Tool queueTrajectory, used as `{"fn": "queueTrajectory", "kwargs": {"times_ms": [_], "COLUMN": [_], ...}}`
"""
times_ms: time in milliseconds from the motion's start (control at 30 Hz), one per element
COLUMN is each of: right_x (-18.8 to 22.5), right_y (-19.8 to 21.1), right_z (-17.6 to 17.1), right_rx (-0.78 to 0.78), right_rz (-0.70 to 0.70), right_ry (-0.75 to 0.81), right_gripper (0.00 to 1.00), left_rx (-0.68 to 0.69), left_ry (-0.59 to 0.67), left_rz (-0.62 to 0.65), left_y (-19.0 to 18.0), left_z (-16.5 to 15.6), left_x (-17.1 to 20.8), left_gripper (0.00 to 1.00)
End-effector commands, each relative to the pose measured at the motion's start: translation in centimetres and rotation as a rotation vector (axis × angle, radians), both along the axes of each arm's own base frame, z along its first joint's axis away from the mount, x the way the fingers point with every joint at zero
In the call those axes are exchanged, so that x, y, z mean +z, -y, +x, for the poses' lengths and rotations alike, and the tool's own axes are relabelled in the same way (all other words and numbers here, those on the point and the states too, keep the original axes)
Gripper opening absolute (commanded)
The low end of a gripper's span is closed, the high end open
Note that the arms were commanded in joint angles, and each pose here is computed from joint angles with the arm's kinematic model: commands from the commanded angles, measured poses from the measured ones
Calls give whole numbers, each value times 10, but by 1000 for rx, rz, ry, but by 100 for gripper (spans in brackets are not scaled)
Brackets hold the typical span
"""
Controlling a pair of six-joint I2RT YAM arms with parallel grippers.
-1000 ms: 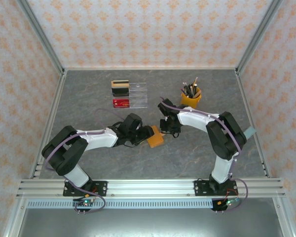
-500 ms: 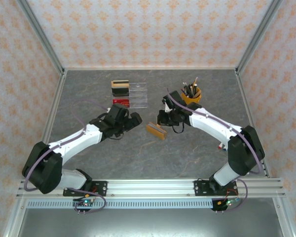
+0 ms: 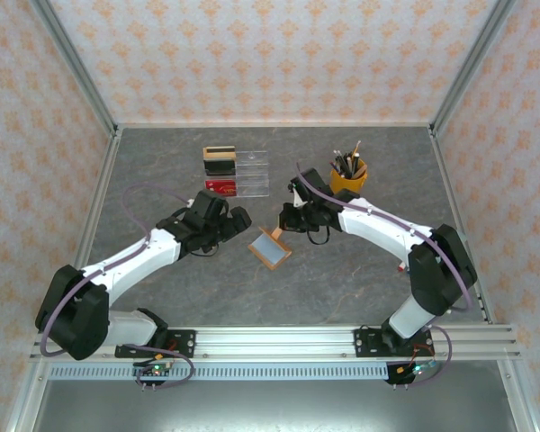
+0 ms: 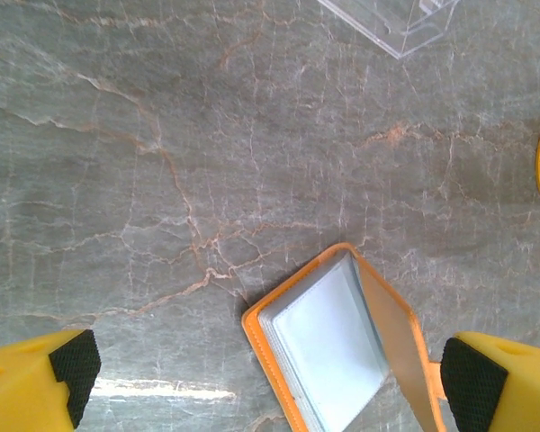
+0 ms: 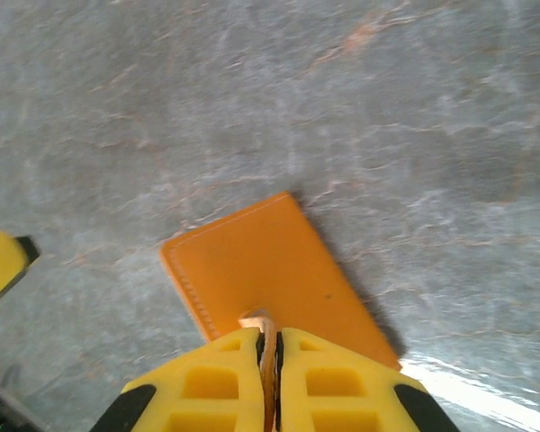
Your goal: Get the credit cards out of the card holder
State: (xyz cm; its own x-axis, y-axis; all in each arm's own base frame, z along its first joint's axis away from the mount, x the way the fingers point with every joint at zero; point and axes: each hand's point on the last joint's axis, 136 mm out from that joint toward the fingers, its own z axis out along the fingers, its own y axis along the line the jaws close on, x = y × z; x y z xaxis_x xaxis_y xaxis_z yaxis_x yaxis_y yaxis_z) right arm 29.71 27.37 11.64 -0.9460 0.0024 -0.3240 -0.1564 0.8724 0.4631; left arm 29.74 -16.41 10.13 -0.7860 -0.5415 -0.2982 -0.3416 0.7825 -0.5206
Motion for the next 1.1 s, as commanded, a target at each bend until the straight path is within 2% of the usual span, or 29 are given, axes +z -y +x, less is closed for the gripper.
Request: {"fn": "queueTrajectory", "kwargs": {"times_ms": [0,167,333,433,600,733,900,1067], "right_x": [-10,-31,-55,-65,-73,-72,-64,-68], "right_y": [39,78,106,116,123,118,114,113], "right_z": [6,3,-13,-21,-22,-18,-13,-11], "right_rx": [-108,-192,-236,-253,-277,-264,-252,-241], "right_rz": [-189,-339,-403,-413,-417,-400,-384,-391], "right_ry": [37,0,-69,-94,-116,-109,-84,-93], "right_gripper": [9,9,9,9,9,9,9,9], "left_rx": [-36,-92,-162,-192,-235,-254,-226,-288], "left_ry": [29,28,19,7,-20,-25,2,-12], "left_rz": [-52,-136,-231,-297,-348,-339,-252,-287], "left_y": [11,30,57,72,92,99,88,106], "left_z": [4,7,9,12,18,20,23,21], "left_x": [4,3,2,-1,-5,-3,2,6], "left_gripper": [100,100,93,86,65,53,49,47]}}
